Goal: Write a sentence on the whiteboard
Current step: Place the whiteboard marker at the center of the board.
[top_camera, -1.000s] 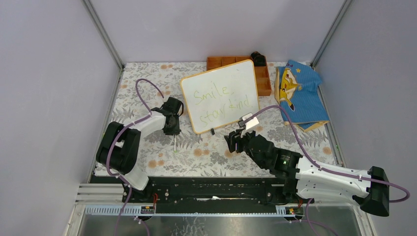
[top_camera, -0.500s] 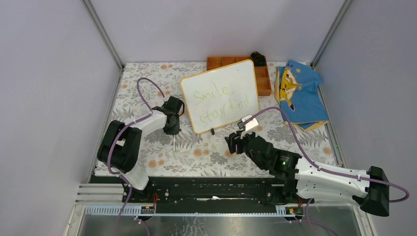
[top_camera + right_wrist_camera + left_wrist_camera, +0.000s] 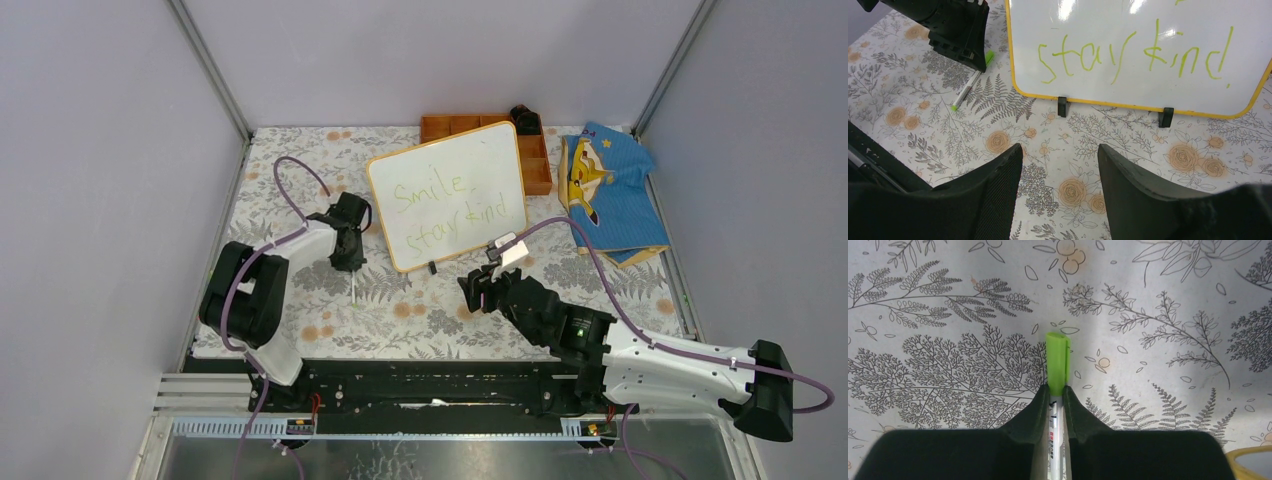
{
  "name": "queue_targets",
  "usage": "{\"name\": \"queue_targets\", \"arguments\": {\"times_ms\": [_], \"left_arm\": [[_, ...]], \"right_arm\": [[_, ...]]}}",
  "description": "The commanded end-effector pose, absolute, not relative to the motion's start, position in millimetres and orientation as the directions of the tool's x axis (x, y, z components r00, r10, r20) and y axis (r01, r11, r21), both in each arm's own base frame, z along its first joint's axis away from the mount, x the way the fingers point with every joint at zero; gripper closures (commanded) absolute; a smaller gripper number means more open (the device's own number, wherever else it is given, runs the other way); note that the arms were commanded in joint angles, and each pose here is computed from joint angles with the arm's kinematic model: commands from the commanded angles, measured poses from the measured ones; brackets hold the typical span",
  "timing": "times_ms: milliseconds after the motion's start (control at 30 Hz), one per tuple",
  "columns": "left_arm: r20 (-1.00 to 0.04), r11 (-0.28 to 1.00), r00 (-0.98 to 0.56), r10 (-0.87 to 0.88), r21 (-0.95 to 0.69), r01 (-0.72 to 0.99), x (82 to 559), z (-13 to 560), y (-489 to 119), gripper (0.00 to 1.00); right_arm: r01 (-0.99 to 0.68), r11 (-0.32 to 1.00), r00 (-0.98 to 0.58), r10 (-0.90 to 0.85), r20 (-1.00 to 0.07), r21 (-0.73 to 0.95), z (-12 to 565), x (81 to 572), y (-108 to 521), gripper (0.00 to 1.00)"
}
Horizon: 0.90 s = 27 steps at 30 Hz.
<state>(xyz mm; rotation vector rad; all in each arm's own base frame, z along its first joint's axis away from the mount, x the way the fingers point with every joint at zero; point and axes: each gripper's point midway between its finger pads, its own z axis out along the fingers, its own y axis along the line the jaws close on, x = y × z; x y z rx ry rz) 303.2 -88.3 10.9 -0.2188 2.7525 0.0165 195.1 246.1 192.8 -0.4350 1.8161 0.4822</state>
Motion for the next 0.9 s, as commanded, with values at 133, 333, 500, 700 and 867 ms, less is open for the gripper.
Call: {"name": "queue_targets", "arguments": {"times_ms": [133,333,500,700,867], "left_arm": [[-0.376,0.976,-0.903,-0.206,-0.017,-0.215,324,7,-82,1.00],[-0.373,0.970,-0.898,-0.234,-0.034,-0.239,326,5,-74,1.00],[-0.380,0.971,-0.895,-0.235,-0.051,-0.233,324,7,-76,0.93],[-0.401,0.971,-0.885,-0.238,-0.075,-0.227,324,14,-78,0.78],[-0.421,0.971,-0.875,-0.240,-0.097,-0.220,325,24,-80,0.67]], "right_arm": [[-0.494,0.855,-0.249,0.033,-0.968,0.156,216,200,243,0.37],[-0.490,0.858,-0.251,0.029,-0.968,0.153,215,200,242,0.37],[-0.495,0.856,-0.254,0.024,-0.967,0.151,215,201,245,0.37],[-0.500,0.854,-0.248,0.016,-0.969,0.142,219,202,248,0.37],[-0.501,0.855,-0.244,0.013,-0.970,0.138,222,203,250,0.37]]}}
